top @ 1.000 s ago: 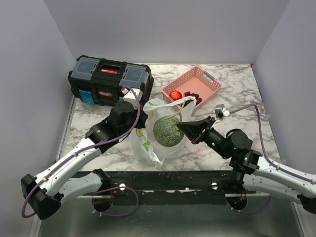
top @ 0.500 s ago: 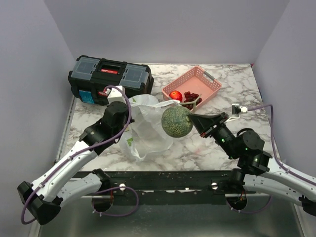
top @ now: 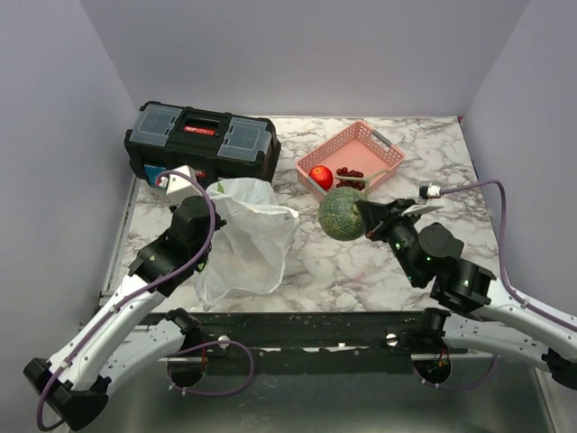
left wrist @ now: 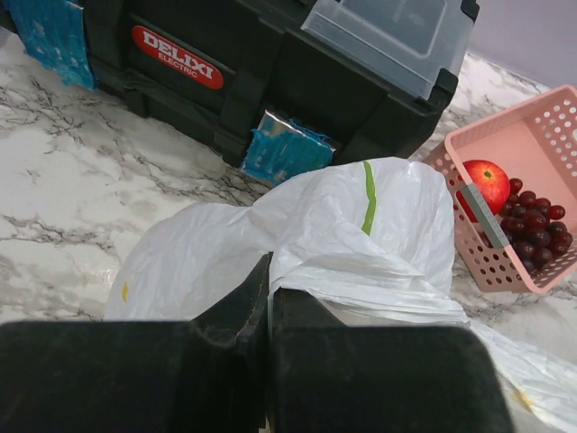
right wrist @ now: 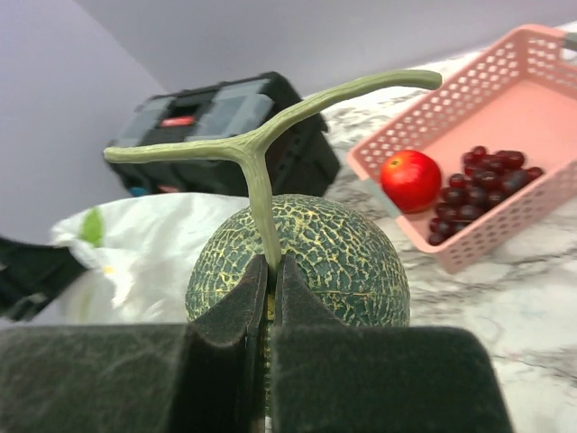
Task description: Take the fake fruits out of the plastic bag
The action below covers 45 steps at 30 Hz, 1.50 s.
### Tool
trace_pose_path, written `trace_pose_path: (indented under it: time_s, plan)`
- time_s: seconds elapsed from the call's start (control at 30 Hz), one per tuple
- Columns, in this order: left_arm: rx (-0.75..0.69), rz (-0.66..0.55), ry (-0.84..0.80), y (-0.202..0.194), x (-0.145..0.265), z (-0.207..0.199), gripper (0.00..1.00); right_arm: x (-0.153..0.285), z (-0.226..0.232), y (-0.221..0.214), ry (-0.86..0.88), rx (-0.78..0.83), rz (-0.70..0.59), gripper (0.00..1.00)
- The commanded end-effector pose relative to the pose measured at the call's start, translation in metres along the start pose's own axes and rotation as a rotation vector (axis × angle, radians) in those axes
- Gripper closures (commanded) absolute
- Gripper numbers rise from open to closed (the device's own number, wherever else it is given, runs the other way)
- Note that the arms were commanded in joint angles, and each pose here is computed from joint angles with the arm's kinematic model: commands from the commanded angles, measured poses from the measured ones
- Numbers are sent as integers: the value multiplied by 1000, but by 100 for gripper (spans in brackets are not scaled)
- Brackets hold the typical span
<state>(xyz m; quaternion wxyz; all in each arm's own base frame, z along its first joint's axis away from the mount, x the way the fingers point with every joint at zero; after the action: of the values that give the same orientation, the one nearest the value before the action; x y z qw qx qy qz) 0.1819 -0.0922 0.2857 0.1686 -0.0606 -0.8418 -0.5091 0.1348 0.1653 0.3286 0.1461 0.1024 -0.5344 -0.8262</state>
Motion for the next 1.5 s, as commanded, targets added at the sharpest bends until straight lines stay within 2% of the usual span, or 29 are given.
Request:
trace_pose_path:
  time_s: [0.0, 0.2, 0.4, 0.67, 0.87, 1.03, 1.17, 1.3, 1.47]
  plan:
    - [39, -65, -4, -3, -3, 10, 100, -9, -8, -3, -153, 111, 11, 99]
    - [48, -15, -56, -8, -7, 3, 100, -45, -12, -19, -268, 234, 69, 99]
    - [36, 84, -177, -16, -5, -8, 100, -114, -38, -6, -309, 215, 168, 99]
    - [9, 250, -595, -35, 13, -34, 100, -221, -82, 5, -436, 243, 193, 99]
    - [36, 375, -693, -45, 20, -45, 100, -291, -117, -9, -538, 325, 232, 99]
    - [30, 414, -739, -48, 24, -51, 100, -317, -135, -36, -550, 354, 315, 99]
    - [15, 418, -751, -48, 23, -54, 100, -325, -134, -65, -451, 314, 403, 99]
    - [-1, 465, -761, -50, 21, -60, 100, -328, -138, -92, -403, 298, 505, 86]
    - [-58, 556, -753, -53, 15, -70, 100, -319, -145, -100, -420, 331, 565, 63]
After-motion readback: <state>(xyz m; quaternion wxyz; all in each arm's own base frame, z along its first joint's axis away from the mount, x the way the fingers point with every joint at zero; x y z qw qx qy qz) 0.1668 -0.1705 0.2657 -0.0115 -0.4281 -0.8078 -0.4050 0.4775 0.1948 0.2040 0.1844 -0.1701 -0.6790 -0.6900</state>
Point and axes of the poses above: each gripper's point midway between its finger pads, its own x axis back along the fingers, its own z axis along the line the jaws close on, y = z × x, the point moved 9 cm from there along x, back along the fingers, and after that the axes turned 8 degrees about x, right-handed, at the moved point
